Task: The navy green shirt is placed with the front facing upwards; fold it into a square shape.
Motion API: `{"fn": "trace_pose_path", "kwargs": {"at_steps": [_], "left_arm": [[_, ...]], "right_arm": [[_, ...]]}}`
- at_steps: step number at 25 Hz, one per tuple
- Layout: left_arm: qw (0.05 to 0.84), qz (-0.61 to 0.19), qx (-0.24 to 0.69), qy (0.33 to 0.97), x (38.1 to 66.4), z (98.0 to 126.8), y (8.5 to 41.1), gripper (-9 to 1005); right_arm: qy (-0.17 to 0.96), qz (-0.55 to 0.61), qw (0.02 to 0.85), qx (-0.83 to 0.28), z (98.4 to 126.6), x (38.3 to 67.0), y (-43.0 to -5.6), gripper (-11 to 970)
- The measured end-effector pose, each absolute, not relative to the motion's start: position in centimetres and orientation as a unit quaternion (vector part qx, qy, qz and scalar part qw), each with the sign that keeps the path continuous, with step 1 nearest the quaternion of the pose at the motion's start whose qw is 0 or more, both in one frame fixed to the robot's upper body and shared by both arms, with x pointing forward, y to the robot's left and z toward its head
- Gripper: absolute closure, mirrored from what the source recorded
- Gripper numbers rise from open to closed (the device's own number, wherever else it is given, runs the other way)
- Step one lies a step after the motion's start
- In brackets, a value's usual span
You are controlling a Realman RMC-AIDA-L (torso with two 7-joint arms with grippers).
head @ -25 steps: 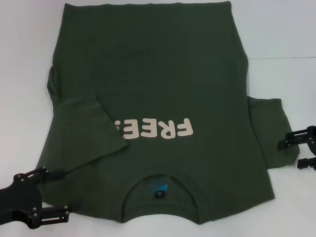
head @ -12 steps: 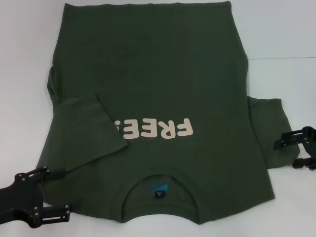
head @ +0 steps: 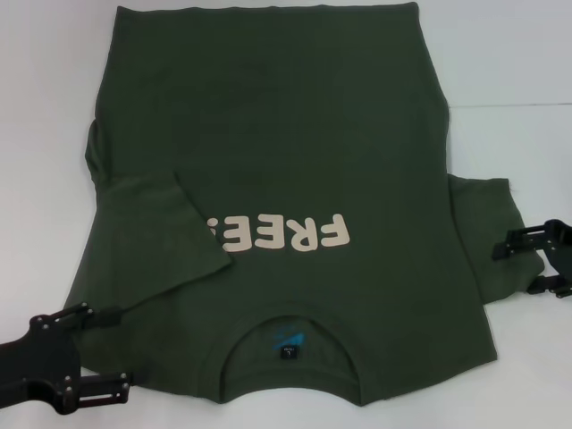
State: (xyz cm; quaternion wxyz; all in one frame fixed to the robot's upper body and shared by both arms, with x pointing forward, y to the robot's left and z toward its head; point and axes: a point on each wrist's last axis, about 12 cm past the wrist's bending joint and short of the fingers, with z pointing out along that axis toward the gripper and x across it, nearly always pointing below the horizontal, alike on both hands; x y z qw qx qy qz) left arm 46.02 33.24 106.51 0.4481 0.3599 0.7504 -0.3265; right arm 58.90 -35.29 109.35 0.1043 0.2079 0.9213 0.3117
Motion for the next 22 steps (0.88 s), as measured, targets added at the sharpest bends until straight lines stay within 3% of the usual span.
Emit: {"fn": "trace_pose_path", "kwargs": {"at_steps": [15, 18, 22], "left_arm": [[0.449, -0.324, 0.359, 0.752, 46.18, 106.46, 33.22, 74], [0.449, -0.323, 0.359, 0.752, 46.18, 106.46, 33.23, 73], [0.449, -0.323, 0.359, 0.752, 46.19, 106.47, 33.24, 73]], "right_arm": [[0.926, 0.304, 0.101, 0.203, 109.11, 59.05, -34.92, 192], [0.926, 0.302, 0.1, 0.202, 109.12, 59.08, -34.87, 421], [0.926, 0.302, 0.099, 0.203, 109.11, 59.08, -34.87, 501]]}}
